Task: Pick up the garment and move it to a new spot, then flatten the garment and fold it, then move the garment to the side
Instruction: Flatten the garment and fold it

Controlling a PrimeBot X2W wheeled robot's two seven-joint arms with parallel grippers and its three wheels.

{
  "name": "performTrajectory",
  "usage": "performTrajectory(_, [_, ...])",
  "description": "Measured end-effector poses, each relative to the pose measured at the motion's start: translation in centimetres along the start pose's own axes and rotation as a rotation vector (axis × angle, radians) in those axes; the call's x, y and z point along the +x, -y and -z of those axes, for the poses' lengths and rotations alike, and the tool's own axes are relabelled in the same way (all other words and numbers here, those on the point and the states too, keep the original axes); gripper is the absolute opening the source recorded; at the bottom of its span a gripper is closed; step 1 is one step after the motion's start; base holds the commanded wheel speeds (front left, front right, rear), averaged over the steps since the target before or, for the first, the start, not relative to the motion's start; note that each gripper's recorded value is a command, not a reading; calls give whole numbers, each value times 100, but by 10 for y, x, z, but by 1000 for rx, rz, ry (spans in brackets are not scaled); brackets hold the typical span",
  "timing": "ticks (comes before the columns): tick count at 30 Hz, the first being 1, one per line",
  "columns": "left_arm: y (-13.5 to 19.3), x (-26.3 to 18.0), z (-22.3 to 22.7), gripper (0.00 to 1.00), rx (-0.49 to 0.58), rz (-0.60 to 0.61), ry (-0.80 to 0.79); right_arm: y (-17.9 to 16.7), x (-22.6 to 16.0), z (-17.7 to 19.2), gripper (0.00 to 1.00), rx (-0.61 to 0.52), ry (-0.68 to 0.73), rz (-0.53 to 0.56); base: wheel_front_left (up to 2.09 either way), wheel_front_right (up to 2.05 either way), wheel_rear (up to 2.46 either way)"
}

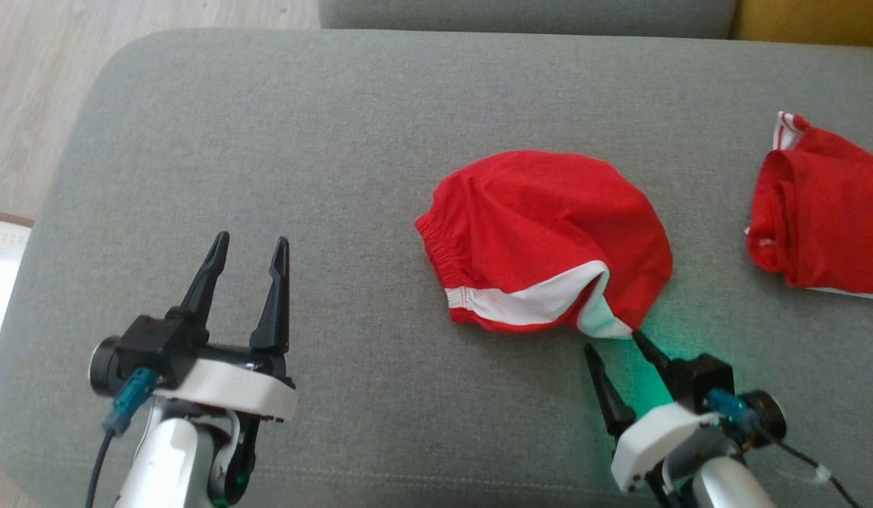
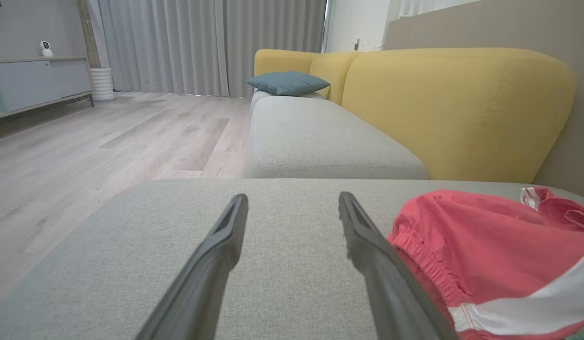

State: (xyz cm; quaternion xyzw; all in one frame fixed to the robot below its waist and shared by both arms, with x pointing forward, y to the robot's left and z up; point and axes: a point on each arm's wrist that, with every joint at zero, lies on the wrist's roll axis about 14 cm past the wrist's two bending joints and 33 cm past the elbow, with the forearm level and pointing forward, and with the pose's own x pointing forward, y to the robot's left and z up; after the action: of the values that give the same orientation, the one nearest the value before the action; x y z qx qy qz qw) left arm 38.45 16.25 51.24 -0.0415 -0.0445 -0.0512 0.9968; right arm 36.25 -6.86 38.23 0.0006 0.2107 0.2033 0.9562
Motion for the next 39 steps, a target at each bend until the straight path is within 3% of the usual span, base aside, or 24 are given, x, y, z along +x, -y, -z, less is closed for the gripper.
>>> performTrajectory(10, [-8,0,8,100,-1,-24,-21,12,21,-1,100,-37,-20,14,0,0,0])
performTrajectory(20, [-11,5,4,100,2,-30,-7,18,18,8,100,-36,-50,31,0,0,0])
performTrajectory(21, [-8,5,4,100,1,-18,-6,19,17,8,80,-35,-49,35,0,0,0])
performTrajectory(22, [-6,6,4,100,1,-13,-5,20,16,9,5,-35,-51,38,0,0,0])
performTrajectory(23, [-3,7,3,100,-1,-7,-3,21,14,9,0,-36,-50,42,0,0,0])
performTrajectory(30, [13,13,-6,100,-13,42,28,42,2,-8,0,-74,3,113,0,0,0])
performTrajectory(39, [38,17,-17,100,-29,114,65,92,-21,-57,0,-217,99,290,0,0,0])
